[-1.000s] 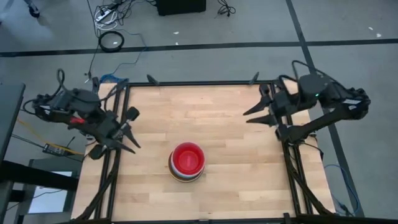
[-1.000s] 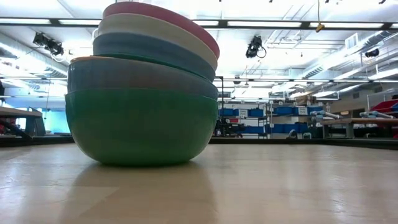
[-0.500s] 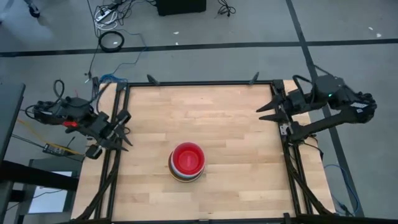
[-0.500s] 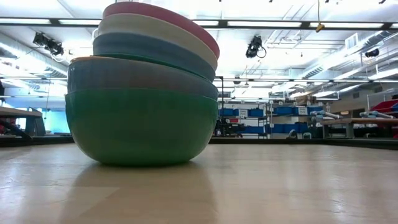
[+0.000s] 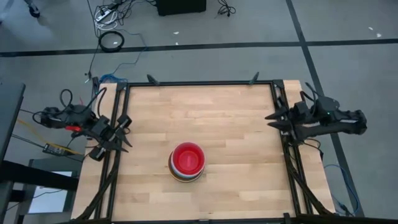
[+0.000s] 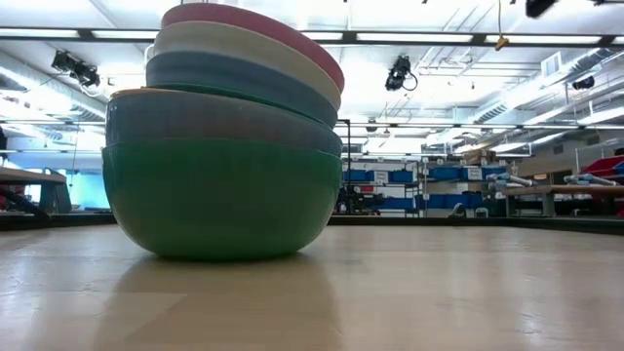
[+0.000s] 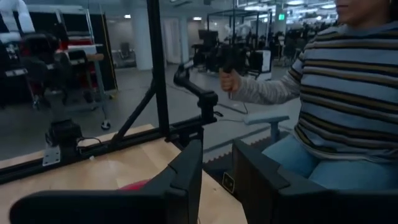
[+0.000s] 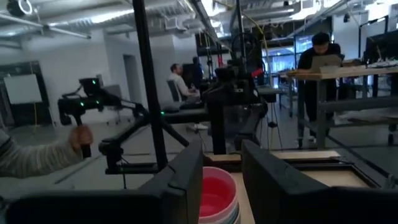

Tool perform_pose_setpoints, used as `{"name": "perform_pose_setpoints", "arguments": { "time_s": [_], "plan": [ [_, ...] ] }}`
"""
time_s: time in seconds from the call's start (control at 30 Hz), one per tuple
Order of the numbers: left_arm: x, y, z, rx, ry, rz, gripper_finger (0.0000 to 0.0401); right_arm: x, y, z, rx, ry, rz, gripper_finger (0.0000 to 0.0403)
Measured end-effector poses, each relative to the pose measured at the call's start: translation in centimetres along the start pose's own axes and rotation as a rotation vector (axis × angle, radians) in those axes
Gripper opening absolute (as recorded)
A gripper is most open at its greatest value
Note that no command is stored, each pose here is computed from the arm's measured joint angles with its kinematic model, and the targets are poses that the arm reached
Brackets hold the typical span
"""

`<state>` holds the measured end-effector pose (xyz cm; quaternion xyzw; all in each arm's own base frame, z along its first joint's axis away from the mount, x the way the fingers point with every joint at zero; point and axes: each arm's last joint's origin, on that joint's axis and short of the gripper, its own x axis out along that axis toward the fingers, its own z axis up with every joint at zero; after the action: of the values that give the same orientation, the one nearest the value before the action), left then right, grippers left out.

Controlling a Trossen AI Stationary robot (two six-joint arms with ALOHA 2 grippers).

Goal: Nest bowls inside each other
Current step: Return to Home Position

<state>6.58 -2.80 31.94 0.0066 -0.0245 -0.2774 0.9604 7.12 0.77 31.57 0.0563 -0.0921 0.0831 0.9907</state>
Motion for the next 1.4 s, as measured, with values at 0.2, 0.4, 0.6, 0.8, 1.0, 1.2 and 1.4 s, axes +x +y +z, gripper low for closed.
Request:
{"name": "perform_pose_setpoints", "arguments": {
  "time_s": [0.2, 0.4, 0.6, 0.8, 1.0, 1.2, 1.4],
  "plan": [
    [-0.6, -0.2, -2.3, 0.004, -0.013, -0.001, 0.0097, -1.6, -0.2, -2.6, 0.012, -0.024, 0.002, 0.0100],
    [-0.7, -0.3, -4.5, 0.003, -0.014, 0.006, 0.0097, -1.8, -0.4, -4.9, 0.016, -0.002, 0.002, 0.0100],
    [-0.4, -0.2, -6.4, 0.008, -0.009, 0.006, 0.0097, -1.4, -0.7, -6.8, 0.020, 0.043, -0.003, 0.0100],
    [0.5, 0.1, -8.5, 0.043, -0.007, 0.016, 0.0097, -0.9, -0.9, -8.6, 0.018, 0.049, -0.004, 0.0100],
    [1.2, 0.4, -10.3, 0.104, -0.023, 0.086, 0.0097, -0.6, -1.1, -10.0, 0.013, 0.043, -0.003, 0.0100],
    [1.3, 0.5, -10.8, 0.165, 0.017, 0.110, 0.0097, -0.5, -1.2, -10.4, -0.014, 0.048, -0.013, 0.0100],
    [1.3, 0.5, -11.2, 0.176, 0.048, 0.103, 0.0097, -0.5, -1.3, -10.5, -0.042, 0.060, -0.056, 0.0100]
  ]
}}
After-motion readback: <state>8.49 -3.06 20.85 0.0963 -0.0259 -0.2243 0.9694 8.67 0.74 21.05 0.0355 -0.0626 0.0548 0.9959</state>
